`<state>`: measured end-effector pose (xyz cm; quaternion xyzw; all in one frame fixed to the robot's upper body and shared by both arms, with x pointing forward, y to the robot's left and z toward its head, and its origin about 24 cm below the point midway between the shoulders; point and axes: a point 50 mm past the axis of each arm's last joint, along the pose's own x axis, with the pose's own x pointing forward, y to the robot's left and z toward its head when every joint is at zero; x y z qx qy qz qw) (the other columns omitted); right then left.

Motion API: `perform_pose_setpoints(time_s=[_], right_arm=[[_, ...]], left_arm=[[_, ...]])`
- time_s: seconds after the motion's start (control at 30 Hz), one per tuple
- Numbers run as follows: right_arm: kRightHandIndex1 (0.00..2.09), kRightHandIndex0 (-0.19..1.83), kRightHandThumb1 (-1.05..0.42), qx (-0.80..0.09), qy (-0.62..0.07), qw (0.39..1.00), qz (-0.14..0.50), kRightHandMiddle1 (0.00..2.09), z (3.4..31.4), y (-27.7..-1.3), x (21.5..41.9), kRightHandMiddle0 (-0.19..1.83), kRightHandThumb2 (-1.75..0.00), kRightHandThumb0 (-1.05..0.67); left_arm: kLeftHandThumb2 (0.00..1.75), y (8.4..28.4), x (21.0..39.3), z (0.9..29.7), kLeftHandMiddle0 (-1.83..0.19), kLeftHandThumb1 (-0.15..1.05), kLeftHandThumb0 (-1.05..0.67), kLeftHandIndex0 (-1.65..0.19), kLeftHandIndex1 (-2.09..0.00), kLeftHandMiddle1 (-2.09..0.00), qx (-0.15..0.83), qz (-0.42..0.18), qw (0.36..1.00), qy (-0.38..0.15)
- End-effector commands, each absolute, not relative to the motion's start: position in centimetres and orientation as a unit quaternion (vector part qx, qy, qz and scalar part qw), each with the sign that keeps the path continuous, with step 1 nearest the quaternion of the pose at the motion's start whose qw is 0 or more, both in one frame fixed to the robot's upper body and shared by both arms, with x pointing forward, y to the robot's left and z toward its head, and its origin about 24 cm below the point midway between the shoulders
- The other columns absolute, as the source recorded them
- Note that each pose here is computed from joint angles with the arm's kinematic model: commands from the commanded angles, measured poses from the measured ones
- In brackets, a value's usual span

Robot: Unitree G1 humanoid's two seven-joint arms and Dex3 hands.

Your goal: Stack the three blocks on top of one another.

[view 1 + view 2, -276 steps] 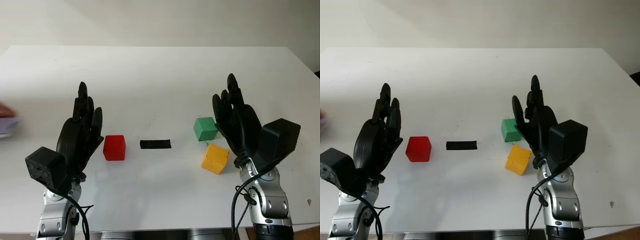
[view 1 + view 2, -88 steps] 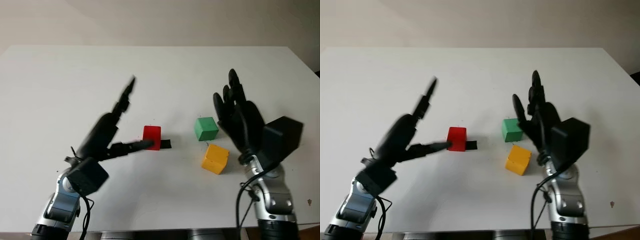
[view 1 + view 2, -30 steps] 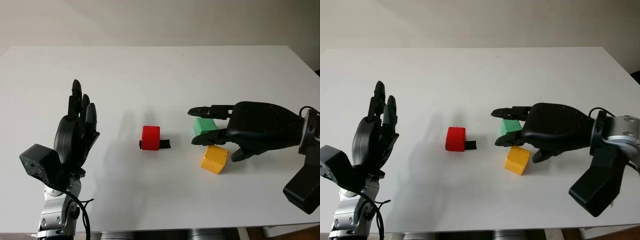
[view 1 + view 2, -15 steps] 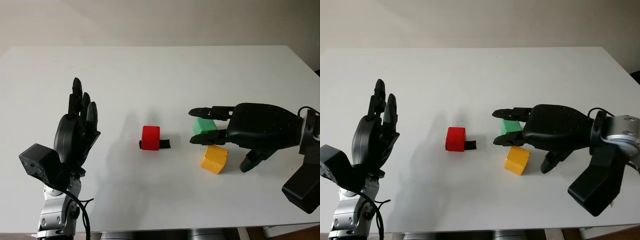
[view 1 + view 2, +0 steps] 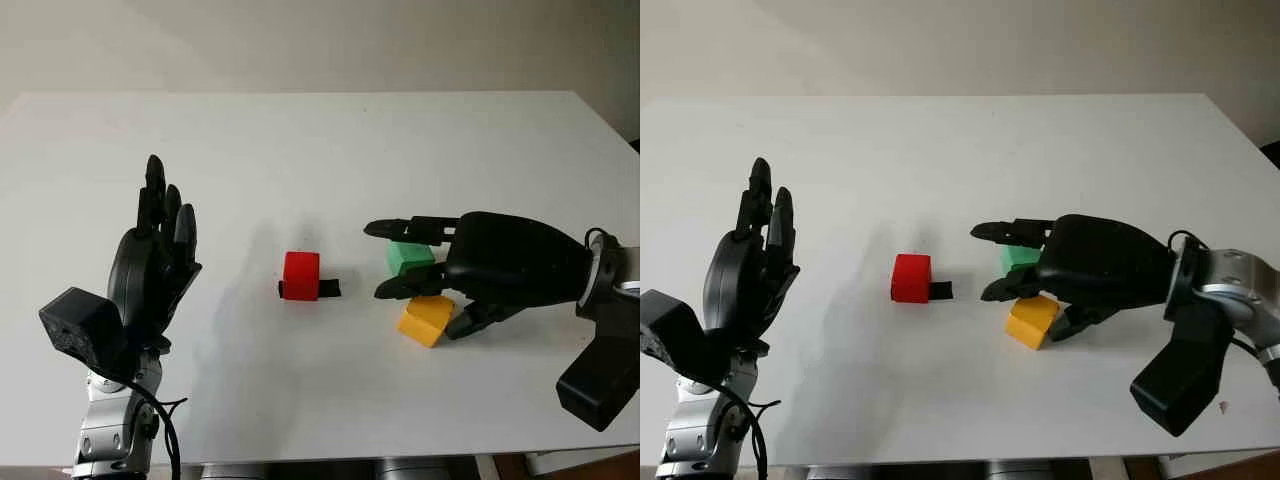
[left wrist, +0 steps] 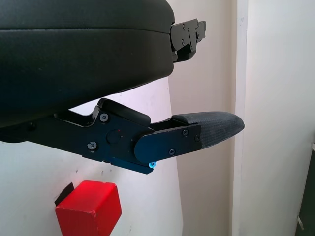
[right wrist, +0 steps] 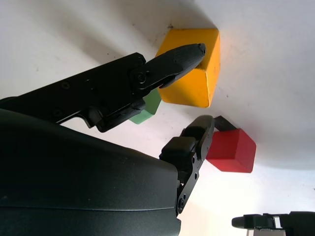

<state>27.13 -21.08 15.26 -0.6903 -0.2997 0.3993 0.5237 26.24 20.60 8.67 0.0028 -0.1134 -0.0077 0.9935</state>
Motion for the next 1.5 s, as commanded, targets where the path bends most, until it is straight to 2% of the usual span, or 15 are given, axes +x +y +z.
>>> perform_pose_setpoints(time_s=[0.0,0.37,0.77,0.83,0.93,1.0,1.2,1.47], right_arm=[[0.07,0.17,-0.91,-0.688,-0.301,0.523,0.402,0.17,15.0,-21.1,27.2,0.74,-0.06,-0.47],[0.05,0.16,-0.92,-0.717,-0.295,0.491,0.397,0.16,14.9,-21.4,27.6,0.77,-0.06,-0.42],[0.08,0.23,-0.9,-0.71,-0.304,0.508,0.38,0.26,15.7,-21.3,27.9,0.95,-0.05,-0.39],[0.08,0.27,-0.89,-0.71,-0.309,0.507,0.377,0.33,16.0,-21.2,27.9,0.96,-0.05,-0.38],[0.07,0.33,-0.88,-0.707,-0.32,0.51,0.371,0.88,16.4,-21.1,28.0,0.72,-0.05,-0.37],[0.07,0.36,-0.87,-0.703,-0.326,0.516,0.365,0.98,16.7,-21.0,28.1,0.69,-0.05,-0.36],[0.08,0.41,-0.85,-0.693,-0.338,0.531,0.352,1.01,18.2,-20.2,28.4,0.67,-0.05,-0.37],[0.08,0.45,-0.86,-0.599,-0.384,0.612,0.345,0.97,21.3,-17.8,28.7,0.7,-0.06,-0.43]], left_arm=[[0.6,20.6,26.0,8.9,0.19,1.05,-0.71,0.19,0.0,-0.02,0.011,-0.008,0.993,-0.121],[0.59,20.6,26.0,8.9,0.18,1.05,-0.72,0.19,0.0,-0.05,0.012,-0.002,0.993,-0.119],[0.56,20.4,26.0,8.9,0.17,1.05,-0.72,0.19,0.0,-0.06,0.011,0.0,0.993,-0.12],[0.56,20.4,26.0,8.8,0.17,1.05,-0.72,0.19,0.0,-0.06,0.012,0.0,0.993,-0.121],[0.56,20.4,26.0,8.8,0.16,1.05,-0.71,0.19,0.0,-0.06,0.012,0.0,0.992,-0.122],[0.57,20.4,26.0,8.8,0.16,1.05,-0.71,0.19,0.0,-0.06,0.01,0.0,0.992,-0.122],[0.56,20.4,26.0,8.8,0.17,1.05,-0.71,0.19,0.0,-0.05,0.013,-0.001,0.992,-0.123],[0.56,20.3,26.2,8.9,0.17,1.05,-0.72,0.19,0.0,-0.05,0.015,0.0,0.992,-0.125]])
